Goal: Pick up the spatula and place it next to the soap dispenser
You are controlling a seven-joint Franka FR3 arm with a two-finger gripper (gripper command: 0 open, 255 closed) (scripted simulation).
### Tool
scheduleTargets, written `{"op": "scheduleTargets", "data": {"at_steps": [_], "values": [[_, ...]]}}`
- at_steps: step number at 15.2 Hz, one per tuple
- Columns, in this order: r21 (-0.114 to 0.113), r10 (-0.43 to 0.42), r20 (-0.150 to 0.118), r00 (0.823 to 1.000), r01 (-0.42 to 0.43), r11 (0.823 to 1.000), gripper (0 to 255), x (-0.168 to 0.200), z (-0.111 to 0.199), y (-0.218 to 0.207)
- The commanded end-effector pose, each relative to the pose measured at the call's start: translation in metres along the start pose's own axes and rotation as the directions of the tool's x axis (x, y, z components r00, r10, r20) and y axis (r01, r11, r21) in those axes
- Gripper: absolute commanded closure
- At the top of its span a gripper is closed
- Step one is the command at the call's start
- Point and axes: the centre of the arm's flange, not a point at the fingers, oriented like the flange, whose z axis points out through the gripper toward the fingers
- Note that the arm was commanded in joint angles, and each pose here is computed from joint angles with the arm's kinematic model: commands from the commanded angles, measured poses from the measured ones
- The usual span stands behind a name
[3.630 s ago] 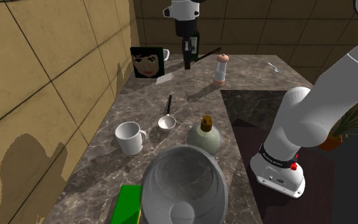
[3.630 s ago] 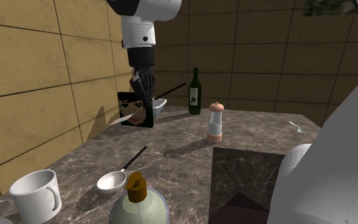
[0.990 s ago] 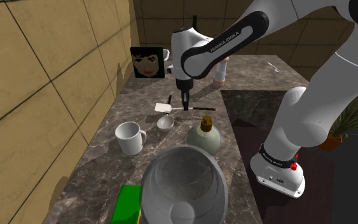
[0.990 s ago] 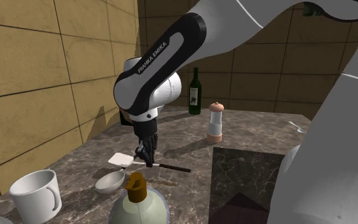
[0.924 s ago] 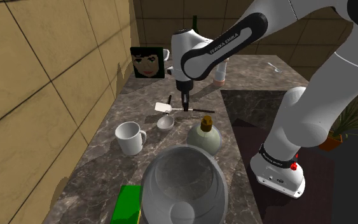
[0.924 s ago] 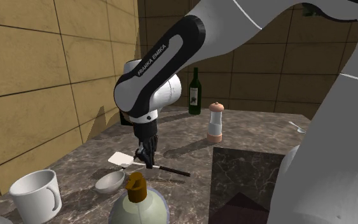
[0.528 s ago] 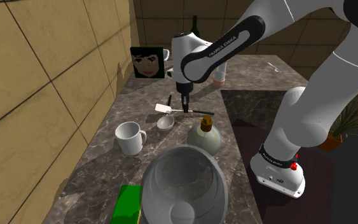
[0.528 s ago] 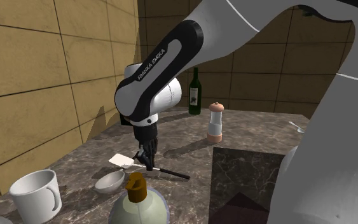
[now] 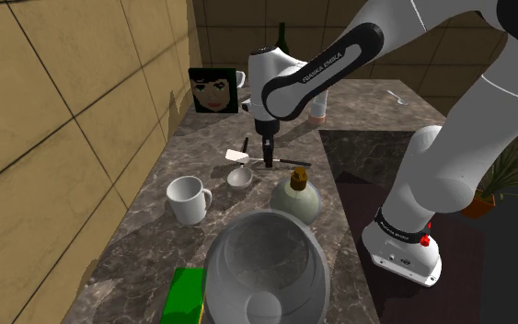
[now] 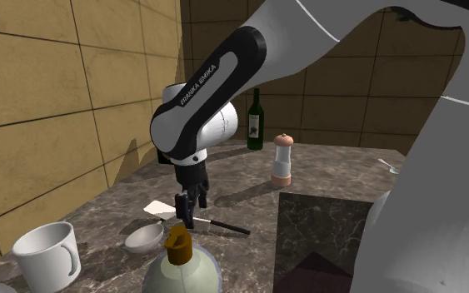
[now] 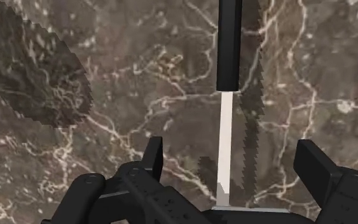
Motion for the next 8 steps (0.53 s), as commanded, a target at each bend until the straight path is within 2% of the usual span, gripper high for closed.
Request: {"op": "scheduleTargets", "data": {"at_steps": [1,4,8], "values": [[0.000,0.000,0.000,1.000,0.000,1.000,0,0.000,-0.013,0.000],[0.000,0.000,0.000,1.000,0.000,1.000,0,0.000,-0.050,0.000],[0.000,0.000,0.000,1.000,0.000,1.000,0,0.000,-0.050,0.000]]}}
